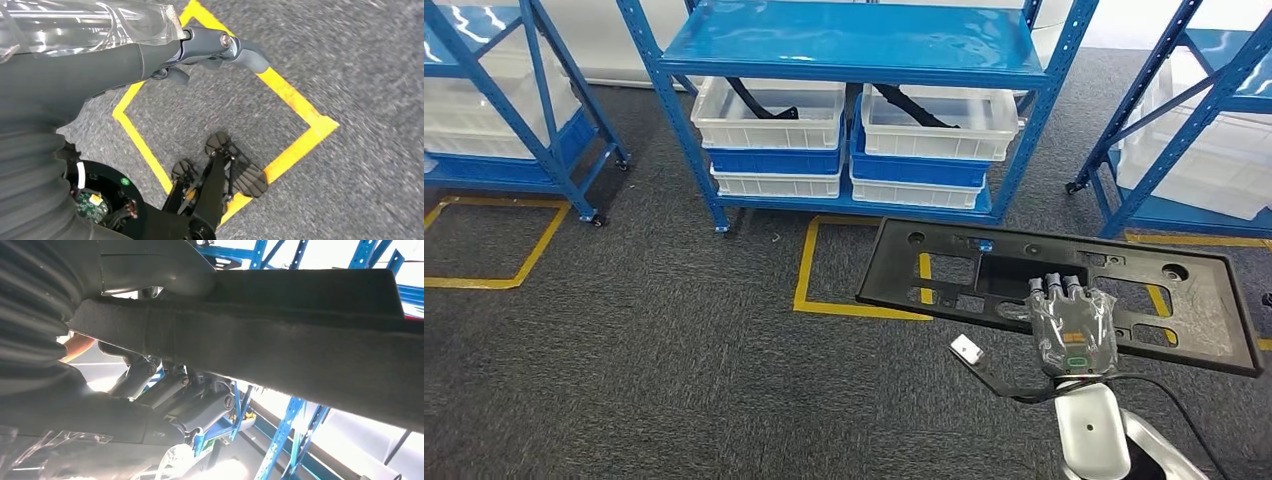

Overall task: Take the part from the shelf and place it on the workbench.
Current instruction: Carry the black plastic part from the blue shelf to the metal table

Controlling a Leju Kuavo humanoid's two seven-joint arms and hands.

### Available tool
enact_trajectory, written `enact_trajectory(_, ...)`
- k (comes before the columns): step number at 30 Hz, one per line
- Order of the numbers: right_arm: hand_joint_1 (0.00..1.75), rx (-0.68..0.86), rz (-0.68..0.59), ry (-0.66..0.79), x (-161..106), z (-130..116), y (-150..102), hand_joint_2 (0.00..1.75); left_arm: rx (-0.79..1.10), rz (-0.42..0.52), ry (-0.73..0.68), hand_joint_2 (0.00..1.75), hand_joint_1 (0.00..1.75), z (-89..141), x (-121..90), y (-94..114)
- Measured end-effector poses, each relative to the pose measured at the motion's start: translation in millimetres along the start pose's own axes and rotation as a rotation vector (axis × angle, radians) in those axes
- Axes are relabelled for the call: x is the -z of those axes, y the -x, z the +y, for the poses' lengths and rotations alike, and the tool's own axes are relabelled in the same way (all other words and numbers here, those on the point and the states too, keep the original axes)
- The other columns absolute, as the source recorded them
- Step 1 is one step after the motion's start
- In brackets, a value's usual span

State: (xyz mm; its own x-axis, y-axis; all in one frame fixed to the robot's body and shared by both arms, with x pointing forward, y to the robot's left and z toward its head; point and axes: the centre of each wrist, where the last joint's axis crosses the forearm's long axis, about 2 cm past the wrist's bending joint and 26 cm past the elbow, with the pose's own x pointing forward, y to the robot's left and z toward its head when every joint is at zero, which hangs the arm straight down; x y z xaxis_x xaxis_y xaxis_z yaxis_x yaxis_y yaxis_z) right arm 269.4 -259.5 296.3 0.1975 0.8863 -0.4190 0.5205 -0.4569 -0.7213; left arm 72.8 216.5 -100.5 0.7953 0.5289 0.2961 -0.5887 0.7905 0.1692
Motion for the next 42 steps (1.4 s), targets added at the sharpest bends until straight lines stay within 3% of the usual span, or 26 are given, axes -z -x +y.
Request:
enact_trajectory(7,1.75,0.084,-0.057,0.102,16,-12,1,1.75,-0.089,0.051,-0.027,1.75,0.00,2,0,3)
enact_trajectory(15,1.75,0.120,-0.013,0.182,42,-27,-1,1.75,-0.106,0.056,-0.036,1.75,0.00,1,0,2)
enact_trajectory(42,1.75,0.126,0.022,0.203,54,-33,2,1.75,-0.047,0.055,-0.004,1.75,0.00,-13,-6,1)
